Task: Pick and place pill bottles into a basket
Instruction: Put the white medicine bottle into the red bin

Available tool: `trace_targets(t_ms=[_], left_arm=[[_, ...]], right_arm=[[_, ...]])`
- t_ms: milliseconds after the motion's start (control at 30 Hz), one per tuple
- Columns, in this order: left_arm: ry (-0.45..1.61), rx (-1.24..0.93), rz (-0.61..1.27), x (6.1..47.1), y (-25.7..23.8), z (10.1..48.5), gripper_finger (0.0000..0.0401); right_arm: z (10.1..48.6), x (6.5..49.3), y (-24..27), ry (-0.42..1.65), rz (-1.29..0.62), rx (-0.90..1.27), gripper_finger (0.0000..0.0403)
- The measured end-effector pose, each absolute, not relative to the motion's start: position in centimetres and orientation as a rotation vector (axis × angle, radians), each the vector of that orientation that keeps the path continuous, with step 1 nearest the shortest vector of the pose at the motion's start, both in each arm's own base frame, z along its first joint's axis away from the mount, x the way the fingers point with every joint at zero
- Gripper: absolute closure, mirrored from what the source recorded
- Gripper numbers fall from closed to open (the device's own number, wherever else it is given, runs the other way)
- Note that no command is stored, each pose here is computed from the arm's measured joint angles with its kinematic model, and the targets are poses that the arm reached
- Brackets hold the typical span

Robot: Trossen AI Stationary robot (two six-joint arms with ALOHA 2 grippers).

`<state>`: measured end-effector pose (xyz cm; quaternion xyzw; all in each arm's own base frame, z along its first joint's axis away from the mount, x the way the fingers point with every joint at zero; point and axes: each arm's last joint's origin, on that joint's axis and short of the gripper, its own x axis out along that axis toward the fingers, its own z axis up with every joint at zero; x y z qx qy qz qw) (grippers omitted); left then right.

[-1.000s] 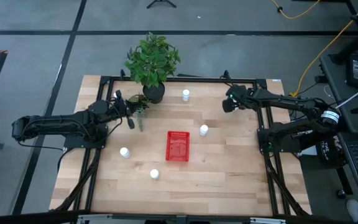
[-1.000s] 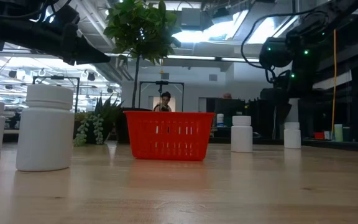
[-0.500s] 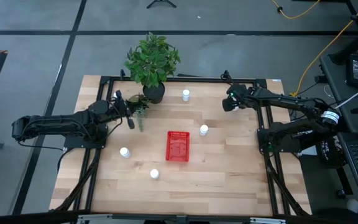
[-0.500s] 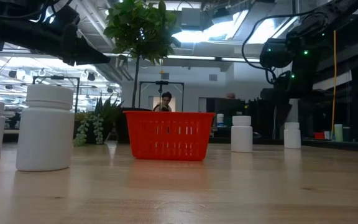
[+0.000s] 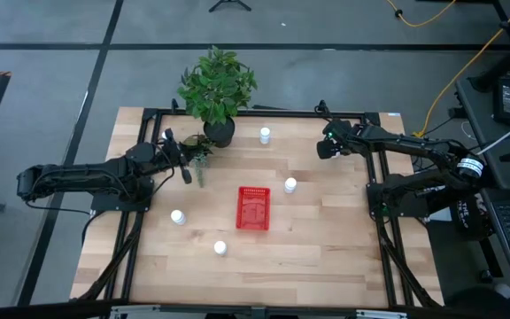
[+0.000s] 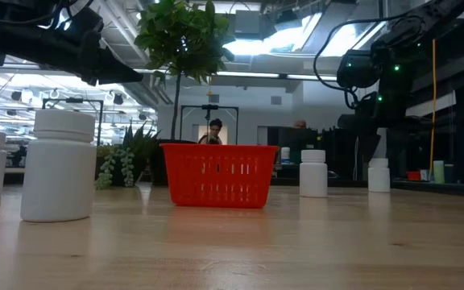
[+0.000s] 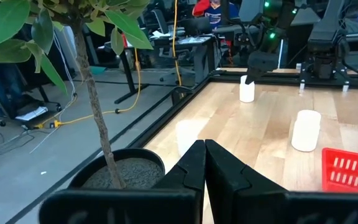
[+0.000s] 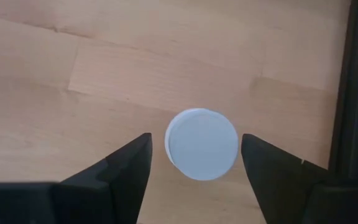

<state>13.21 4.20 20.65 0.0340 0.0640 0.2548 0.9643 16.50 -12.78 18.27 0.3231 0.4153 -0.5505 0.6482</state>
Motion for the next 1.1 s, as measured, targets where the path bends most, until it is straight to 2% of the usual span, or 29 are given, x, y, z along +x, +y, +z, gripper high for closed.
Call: trace_targets(t_ms=[1100], left_arm=[[0.128,0.064,0.516,13.20,4.20,20.65,0.0397]], right_arm=[[17.60,16.37,-12.76,0.924,-1.265,0.714,0.0159]])
